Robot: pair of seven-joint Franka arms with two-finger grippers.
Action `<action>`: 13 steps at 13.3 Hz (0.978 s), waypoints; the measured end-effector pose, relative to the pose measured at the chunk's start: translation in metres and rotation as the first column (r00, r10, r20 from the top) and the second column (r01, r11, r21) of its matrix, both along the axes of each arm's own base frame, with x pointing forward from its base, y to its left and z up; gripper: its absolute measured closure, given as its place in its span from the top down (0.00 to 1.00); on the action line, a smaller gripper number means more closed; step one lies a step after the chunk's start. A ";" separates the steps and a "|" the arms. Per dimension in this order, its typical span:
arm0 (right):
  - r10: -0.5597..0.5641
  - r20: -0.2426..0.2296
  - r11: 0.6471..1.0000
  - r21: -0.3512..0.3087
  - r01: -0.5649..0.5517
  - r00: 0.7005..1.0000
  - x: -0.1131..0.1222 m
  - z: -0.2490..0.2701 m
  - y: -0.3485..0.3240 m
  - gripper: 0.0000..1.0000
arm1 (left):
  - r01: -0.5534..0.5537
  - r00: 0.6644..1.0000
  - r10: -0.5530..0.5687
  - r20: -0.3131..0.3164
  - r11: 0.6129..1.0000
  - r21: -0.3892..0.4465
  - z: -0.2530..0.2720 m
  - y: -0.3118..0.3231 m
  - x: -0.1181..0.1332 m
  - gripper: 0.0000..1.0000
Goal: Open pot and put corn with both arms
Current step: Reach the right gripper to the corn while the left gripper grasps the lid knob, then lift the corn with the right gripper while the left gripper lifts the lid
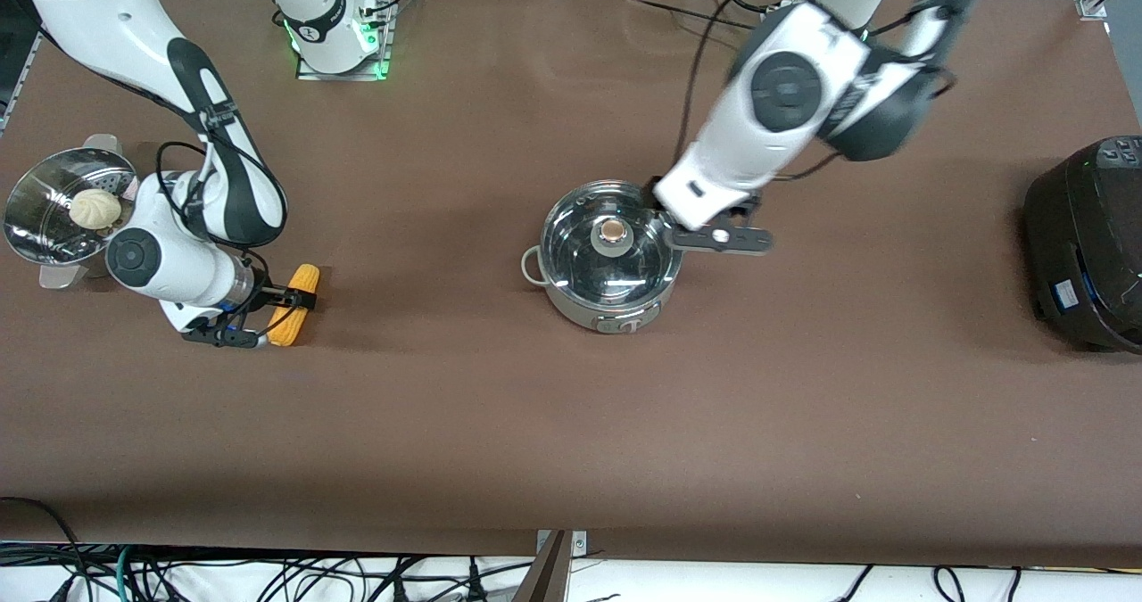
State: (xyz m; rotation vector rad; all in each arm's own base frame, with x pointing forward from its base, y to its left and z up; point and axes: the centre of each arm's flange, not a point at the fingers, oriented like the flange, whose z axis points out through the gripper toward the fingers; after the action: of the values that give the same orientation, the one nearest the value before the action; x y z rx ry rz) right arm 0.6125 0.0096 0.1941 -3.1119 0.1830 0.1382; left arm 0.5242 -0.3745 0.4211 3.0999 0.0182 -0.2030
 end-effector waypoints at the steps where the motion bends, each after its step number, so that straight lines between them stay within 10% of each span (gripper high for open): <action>1: -0.001 0.010 1.000 0.000 0.001 1.000 -0.003 -0.013 0.000 1.00 | -0.020 1.000 0.019 0.012 0.999 0.027 -0.014 -0.024 -0.011 1.00; 6: 0.027 -0.052 1.000 0.015 -0.026 0.998 0.006 0.003 0.016 0.46 | -0.055 0.995 0.055 0.083 0.998 -0.003 -0.060 -0.067 -0.011 1.00; 10: 0.038 -0.162 0.999 0.024 -0.035 0.986 0.034 0.117 0.019 0.36 | -0.064 0.994 0.065 0.092 0.998 -0.020 -0.068 -0.066 -0.001 0.96; 13: 0.034 -0.168 0.997 0.067 -0.023 0.985 0.034 0.187 0.025 0.32 | -0.030 0.993 0.028 0.114 0.999 0.014 -0.076 -0.069 -0.003 0.66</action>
State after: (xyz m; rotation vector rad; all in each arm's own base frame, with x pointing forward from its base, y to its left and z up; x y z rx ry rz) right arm 0.6466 0.0348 0.3814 -3.0379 0.1335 0.4011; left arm 0.5216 -0.4433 0.3449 3.1187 0.0619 -0.0247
